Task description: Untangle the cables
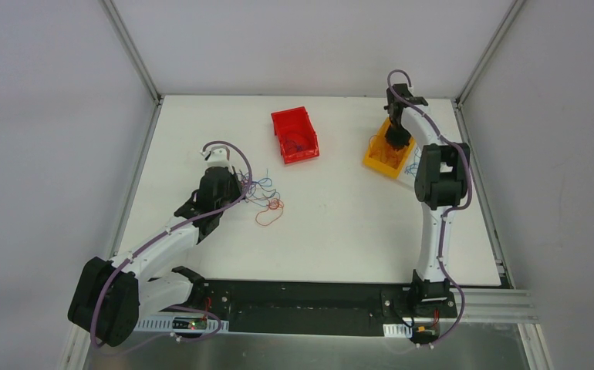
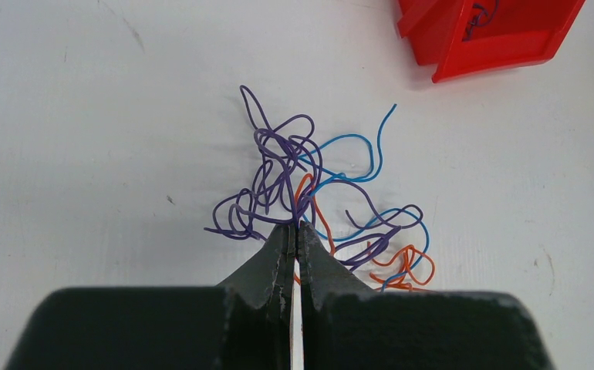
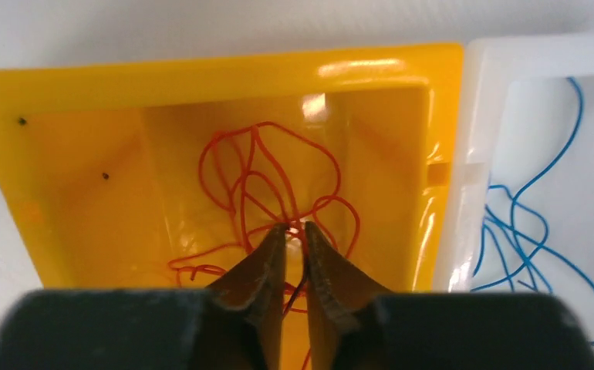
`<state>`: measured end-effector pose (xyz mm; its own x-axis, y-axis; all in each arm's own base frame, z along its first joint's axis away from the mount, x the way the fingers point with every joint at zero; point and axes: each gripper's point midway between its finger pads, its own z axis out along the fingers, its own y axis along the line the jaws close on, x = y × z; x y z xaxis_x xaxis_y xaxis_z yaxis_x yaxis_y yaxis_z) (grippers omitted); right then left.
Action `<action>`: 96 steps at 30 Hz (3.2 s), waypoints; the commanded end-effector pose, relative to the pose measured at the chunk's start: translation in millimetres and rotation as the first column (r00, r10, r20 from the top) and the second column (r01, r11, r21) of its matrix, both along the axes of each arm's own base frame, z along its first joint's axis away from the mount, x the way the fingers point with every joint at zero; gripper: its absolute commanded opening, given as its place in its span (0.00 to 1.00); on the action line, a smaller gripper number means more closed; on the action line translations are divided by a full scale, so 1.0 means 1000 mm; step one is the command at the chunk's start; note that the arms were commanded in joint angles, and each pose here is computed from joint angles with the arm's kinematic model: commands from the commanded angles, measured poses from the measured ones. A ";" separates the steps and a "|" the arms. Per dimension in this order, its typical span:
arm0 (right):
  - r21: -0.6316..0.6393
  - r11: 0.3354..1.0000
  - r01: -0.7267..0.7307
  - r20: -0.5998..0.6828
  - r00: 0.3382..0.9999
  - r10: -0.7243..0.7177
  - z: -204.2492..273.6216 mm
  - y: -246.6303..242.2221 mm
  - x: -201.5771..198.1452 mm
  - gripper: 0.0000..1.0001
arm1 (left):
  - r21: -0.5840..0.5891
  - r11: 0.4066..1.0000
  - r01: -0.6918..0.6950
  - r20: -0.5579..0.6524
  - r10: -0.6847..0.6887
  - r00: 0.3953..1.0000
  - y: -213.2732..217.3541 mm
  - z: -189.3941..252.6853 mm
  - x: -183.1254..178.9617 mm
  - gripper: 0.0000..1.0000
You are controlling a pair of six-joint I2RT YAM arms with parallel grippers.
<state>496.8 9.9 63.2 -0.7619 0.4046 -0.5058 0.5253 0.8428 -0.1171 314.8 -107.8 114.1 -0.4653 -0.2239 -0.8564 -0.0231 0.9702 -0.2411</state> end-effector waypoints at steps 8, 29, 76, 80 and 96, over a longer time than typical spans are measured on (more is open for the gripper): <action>0.089 0.994 -0.059 0.150 0.988 0.045 0.095 0.014 -0.005 0.65 | -0.017 0.999 0.027 0.041 -0.026 0.999 -0.006 0.012 0.005 0.00; 0.238 0.815 -0.528 0.549 0.766 0.335 0.151 0.151 -0.111 0.71 | -0.105 0.964 0.246 0.077 -0.238 0.968 -0.049 0.019 0.003 0.00; 0.178 0.253 -0.951 0.762 0.296 0.576 0.072 0.318 -0.232 0.52 | -0.190 0.639 0.745 0.386 -0.649 0.656 -0.132 0.074 -0.048 0.05; 0.191 0.245 -0.950 0.749 0.303 0.589 0.063 0.326 -0.229 0.50 | -0.198 0.634 0.748 0.379 -0.654 0.655 -0.134 0.073 -0.047 0.05; 0.164 0.300 -0.940 0.701 0.325 0.635 0.041 0.336 -0.221 0.05 | -0.180 0.726 0.664 0.356 -0.581 0.732 -0.117 0.069 -0.038 0.05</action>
